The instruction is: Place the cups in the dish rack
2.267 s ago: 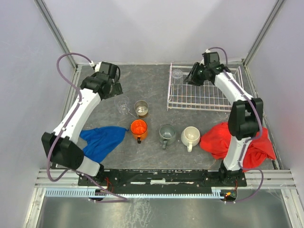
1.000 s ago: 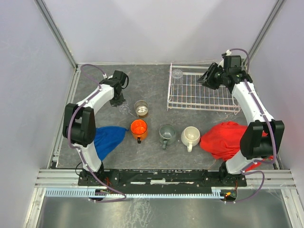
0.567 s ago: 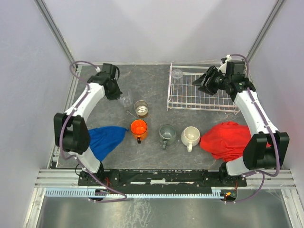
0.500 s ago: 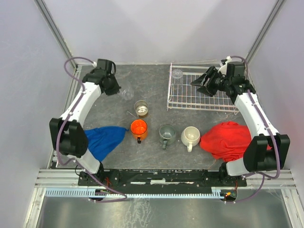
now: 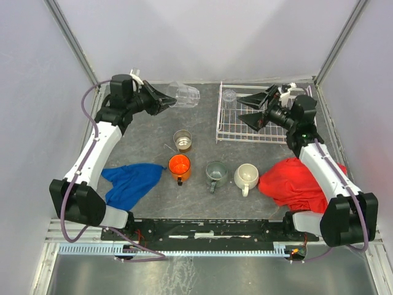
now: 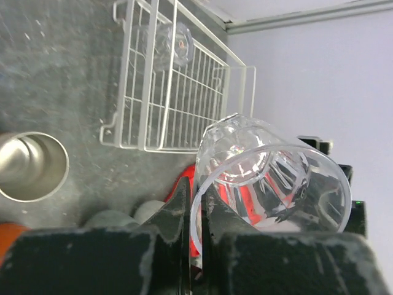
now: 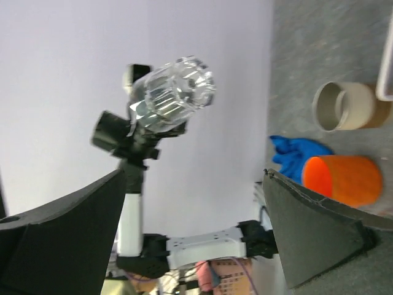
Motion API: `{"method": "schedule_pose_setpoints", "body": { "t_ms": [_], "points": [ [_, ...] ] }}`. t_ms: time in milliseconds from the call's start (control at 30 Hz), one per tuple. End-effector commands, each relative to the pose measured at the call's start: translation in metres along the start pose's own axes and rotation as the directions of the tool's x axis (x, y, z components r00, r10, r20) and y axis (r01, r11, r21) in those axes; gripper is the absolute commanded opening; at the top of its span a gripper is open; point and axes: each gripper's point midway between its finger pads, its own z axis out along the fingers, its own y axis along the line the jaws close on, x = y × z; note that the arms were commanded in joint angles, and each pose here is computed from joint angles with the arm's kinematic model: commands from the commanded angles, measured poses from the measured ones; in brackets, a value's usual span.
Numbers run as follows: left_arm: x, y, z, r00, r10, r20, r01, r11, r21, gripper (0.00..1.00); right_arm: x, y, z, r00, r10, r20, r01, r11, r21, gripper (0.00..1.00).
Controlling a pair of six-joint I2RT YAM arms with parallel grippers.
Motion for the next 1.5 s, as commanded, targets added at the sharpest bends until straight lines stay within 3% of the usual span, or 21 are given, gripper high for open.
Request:
{"method": "schedule_pose_setpoints", "body": {
  "t_ms": [0, 167, 500, 800, 1467],
  "points": [
    [0.011, -0.061, -0.023, 0.988, -0.134, -0.083, 0.152, 0.95, 0.274, 0.03, 0.013, 0.064, -0.004, 0.991, 0.132, -0.027, -0.134, 0.94, -0.313, 1.0],
    [0.023, -0.073, -0.032, 0.966, -0.203, -0.158, 0.244, 0.919, 0.311, 0.03, 0.041, 0.067, 0.012, 0.981, 0.158, -0.111, -0.186, 0.929, -0.321, 1.0],
    [0.05, -0.072, -0.047, 0.897, -0.329, -0.296, 0.41, 0.869, 0.277, 0.03, 0.061, 0.083, 0.032, 0.977, 0.154, -0.147, -0.197, 0.919, -0.342, 1.0],
    [0.064, -0.065, -0.055, 0.888, -0.332, -0.318, 0.414, 0.879, 0.237, 0.03, 0.066, 0.104, 0.051, 0.977, 0.124, -0.176, -0.183, 0.909, -0.374, 1.0],
    [0.066, -0.075, -0.057, 0.876, -0.328, -0.354, 0.427, 0.869, 0.251, 0.03, 0.086, 0.107, 0.089, 0.972, 0.092, -0.218, -0.167, 0.921, -0.352, 1.0]
  ]
}}
